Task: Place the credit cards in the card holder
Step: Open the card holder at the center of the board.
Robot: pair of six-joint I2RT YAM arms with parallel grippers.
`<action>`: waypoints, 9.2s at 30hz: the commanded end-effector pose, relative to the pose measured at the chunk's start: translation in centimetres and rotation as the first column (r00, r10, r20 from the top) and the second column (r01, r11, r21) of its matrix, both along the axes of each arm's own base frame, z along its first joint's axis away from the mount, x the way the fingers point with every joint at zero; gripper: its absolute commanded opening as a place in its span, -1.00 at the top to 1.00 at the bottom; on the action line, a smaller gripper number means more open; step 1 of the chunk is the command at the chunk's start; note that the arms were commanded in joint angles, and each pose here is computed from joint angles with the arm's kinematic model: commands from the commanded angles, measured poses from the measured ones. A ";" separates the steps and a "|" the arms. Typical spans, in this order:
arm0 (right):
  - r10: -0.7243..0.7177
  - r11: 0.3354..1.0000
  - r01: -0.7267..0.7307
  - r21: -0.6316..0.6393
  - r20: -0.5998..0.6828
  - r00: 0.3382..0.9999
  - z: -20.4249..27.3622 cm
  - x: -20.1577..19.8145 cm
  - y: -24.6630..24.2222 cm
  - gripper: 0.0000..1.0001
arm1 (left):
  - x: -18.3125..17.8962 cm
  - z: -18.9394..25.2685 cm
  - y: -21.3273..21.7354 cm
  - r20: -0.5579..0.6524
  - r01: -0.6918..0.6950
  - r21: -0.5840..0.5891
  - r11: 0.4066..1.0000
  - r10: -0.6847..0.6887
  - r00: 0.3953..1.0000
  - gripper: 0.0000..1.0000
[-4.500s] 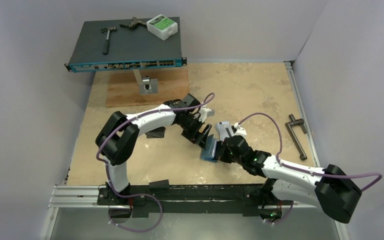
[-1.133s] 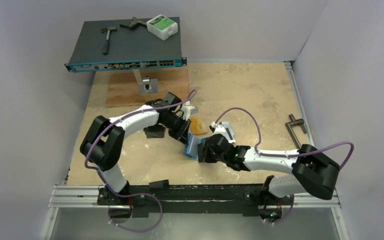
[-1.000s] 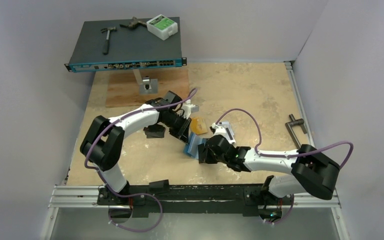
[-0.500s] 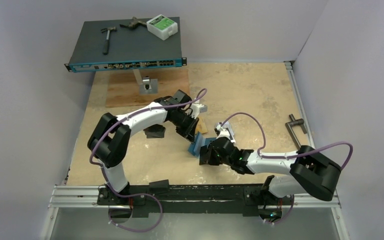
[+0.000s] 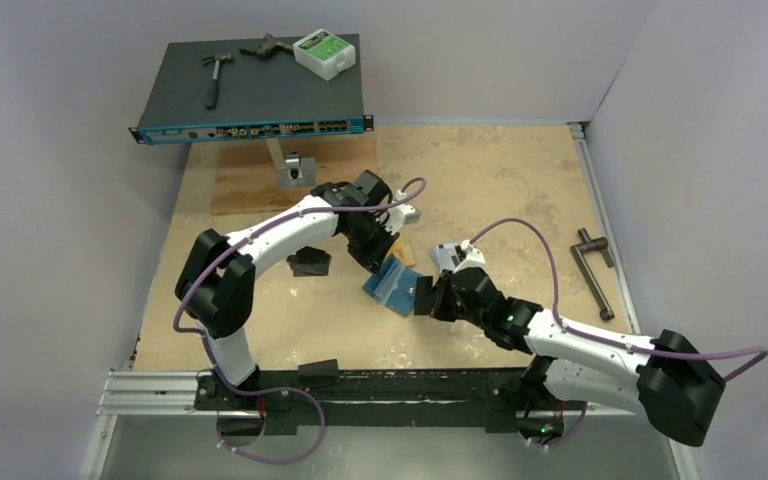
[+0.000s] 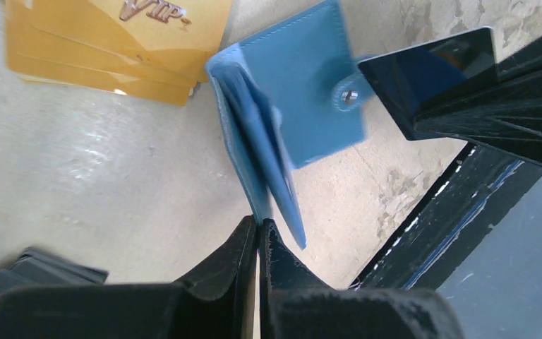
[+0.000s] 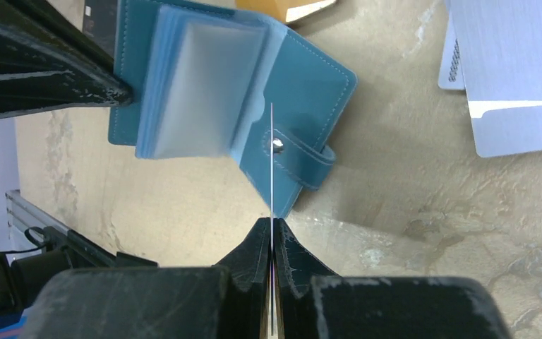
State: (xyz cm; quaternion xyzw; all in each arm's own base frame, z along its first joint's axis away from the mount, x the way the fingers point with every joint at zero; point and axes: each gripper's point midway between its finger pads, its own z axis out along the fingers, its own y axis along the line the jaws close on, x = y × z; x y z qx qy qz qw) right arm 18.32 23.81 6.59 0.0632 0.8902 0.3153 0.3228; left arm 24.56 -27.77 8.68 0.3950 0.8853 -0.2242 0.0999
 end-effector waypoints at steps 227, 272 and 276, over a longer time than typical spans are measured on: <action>0.334 0.933 -0.327 0.149 -0.029 0.942 0.1 -2.4 5.2 1.00 | -4.3 0.6 -1.3 -0.206 0.061 -0.160 0.985 -0.093 0.974 0.37; 0.329 0.940 -0.311 0.142 -0.126 0.936 -5.1 -4.5 3.0 1.00 | -3.4 -4.3 -1.9 -0.506 -0.126 -0.102 0.987 0.058 0.861 0.39; 0.327 0.941 -0.308 0.143 -0.132 0.936 -5.4 -4.6 2.8 1.00 | -3.2 -4.0 -1.6 -0.538 -0.146 -0.130 0.981 0.054 0.841 0.78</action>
